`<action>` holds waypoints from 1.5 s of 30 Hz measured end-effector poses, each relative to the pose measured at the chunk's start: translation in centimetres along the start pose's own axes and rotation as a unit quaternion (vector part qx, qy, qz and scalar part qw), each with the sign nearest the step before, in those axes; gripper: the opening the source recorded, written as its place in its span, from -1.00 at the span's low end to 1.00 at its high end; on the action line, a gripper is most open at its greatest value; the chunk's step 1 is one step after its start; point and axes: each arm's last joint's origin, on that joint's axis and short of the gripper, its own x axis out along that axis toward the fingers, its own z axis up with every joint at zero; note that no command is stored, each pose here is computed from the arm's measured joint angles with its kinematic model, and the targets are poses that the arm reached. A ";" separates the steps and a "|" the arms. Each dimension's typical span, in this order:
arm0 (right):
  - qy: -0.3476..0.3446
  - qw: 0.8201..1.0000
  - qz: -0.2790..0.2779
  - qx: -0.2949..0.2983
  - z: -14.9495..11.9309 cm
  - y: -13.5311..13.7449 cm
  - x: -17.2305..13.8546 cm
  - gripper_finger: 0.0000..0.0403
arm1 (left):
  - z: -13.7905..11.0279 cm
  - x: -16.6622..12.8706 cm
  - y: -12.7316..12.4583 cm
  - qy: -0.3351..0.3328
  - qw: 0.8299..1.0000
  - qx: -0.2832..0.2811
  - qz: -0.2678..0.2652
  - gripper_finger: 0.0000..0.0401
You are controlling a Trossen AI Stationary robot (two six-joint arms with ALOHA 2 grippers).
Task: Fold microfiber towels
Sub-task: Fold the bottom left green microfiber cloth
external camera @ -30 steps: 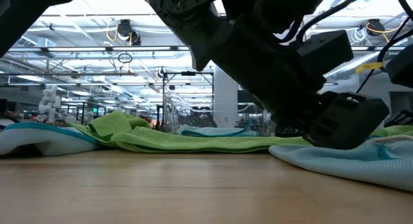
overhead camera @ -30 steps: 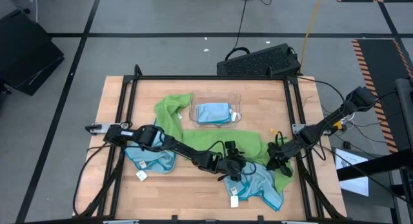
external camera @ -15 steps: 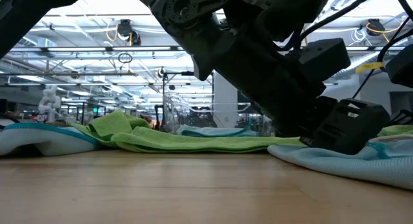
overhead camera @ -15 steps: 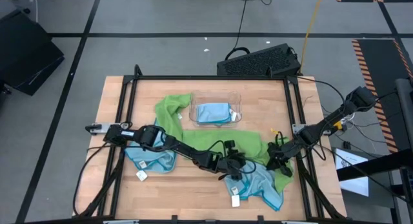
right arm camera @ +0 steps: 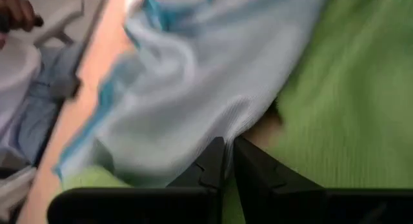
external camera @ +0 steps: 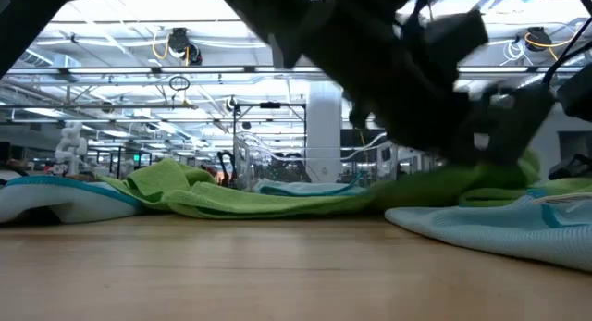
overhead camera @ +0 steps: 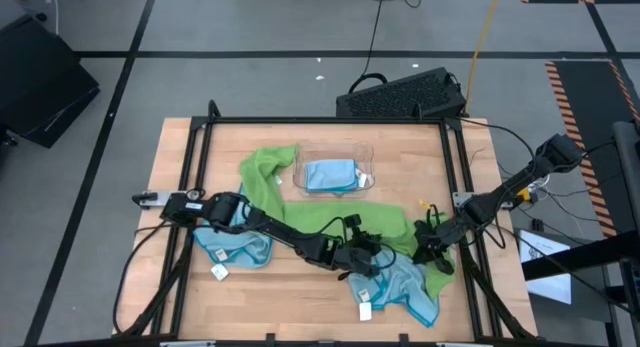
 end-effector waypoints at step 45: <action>-0.092 0.926 -0.351 -0.101 1.3 -1.3 -1.5 0.15 | 2.4 -1.4 3.3 0.043 0.997 -0.057 0.019 -0.98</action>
